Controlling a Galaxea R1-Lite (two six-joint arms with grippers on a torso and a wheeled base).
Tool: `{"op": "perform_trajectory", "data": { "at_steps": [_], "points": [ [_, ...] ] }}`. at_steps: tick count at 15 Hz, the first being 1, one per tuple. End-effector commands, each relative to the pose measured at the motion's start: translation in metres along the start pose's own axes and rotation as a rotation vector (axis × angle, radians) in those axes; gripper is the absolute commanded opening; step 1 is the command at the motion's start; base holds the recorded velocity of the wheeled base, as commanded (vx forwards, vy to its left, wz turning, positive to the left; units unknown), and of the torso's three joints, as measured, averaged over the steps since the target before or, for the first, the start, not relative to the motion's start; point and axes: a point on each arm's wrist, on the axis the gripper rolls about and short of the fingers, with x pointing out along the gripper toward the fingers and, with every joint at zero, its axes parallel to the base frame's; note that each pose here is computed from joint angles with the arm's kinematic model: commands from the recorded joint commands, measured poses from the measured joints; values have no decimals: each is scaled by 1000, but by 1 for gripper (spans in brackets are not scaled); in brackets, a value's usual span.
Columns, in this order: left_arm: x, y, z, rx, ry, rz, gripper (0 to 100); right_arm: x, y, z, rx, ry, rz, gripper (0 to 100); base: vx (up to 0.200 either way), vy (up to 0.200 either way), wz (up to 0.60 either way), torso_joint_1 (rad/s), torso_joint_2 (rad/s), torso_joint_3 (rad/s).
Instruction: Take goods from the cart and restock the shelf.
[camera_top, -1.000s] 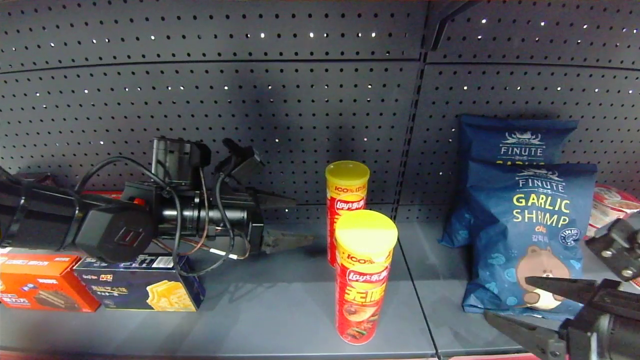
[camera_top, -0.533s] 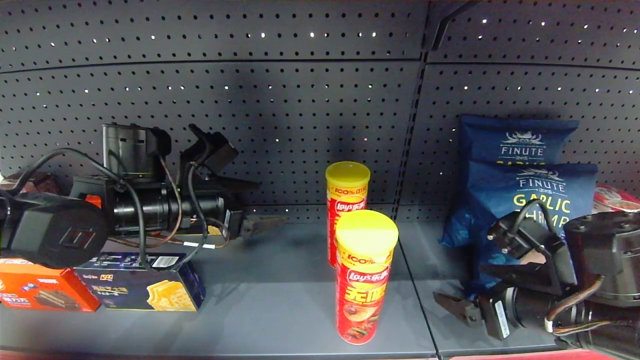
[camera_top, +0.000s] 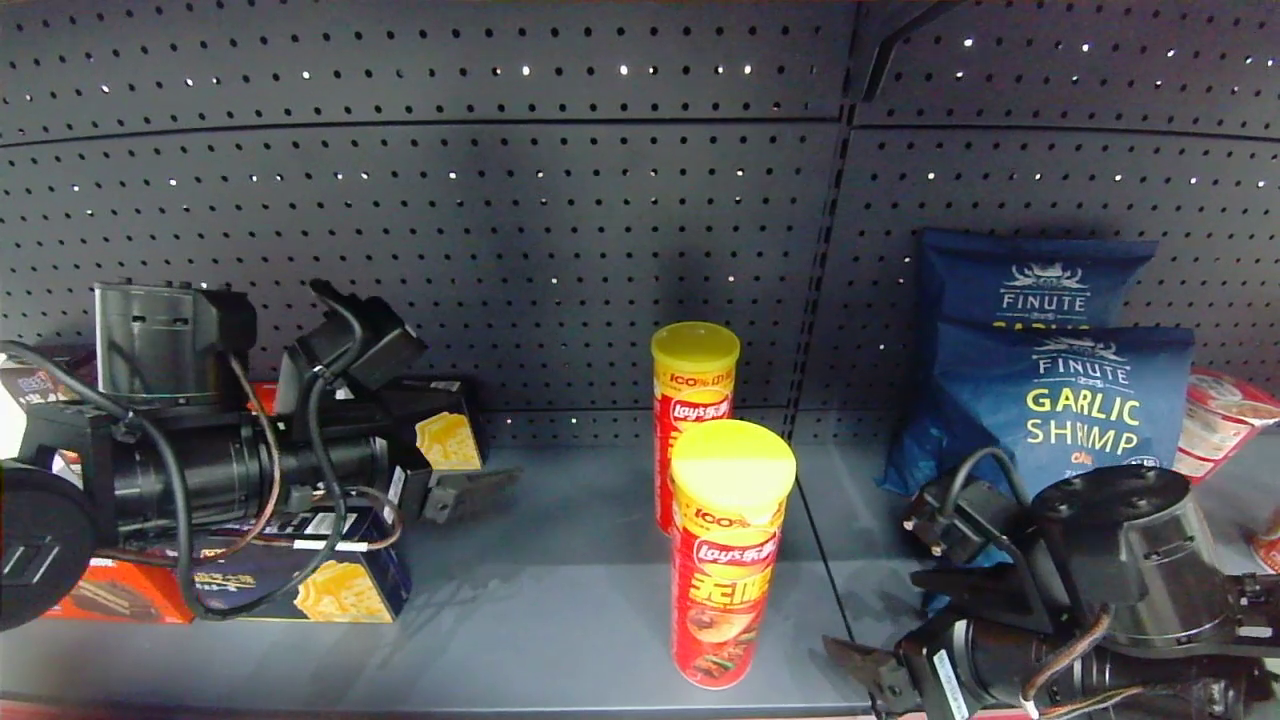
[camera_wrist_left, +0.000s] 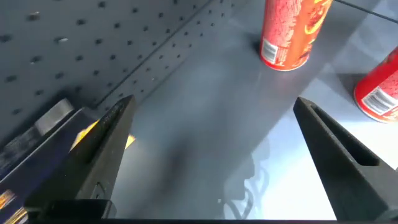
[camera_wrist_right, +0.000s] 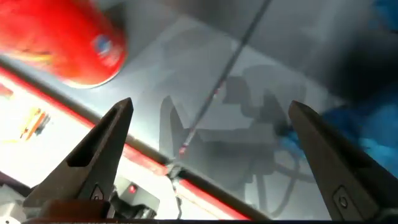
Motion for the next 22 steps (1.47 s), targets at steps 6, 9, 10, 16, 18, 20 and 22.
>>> {"op": "perform_trajectory", "data": {
  "at_steps": [6, 9, 10, 16, 18, 20, 22],
  "points": [
    [-9, 1, -8, -11, 17, 28, 100, 24, 13, 10, -21, -7, 21, 100, 0, 0, 0, 0, 0, 0],
    [-8, -1, -11, -15, 26, 24, 100, 33, 16, 16, -21, -7, 17, 100, 0, 0, 0, 0, 0, 0],
    [-8, -1, -11, -15, 26, 24, 100, 35, 16, 17, -21, -7, 17, 100, 0, 0, 0, 0, 0, 0],
    [-9, -2, -19, -28, 48, 21, 100, 41, 18, 18, -19, -19, 22, 100, 0, 0, 0, 0, 0, 0],
    [-9, -2, -20, -31, 52, 21, 100, 41, 18, 18, -20, -16, 25, 100, 0, 0, 0, 0, 0, 0],
    [-9, -2, -20, -31, 53, 20, 100, 44, 21, 18, -24, -19, 30, 100, 0, 0, 0, 0, 0, 0],
    [-9, -2, -21, -33, 56, 21, 100, 44, 25, 18, -30, -27, 42, 100, 0, 0, 0, 0, 0, 0]
  ]
}}
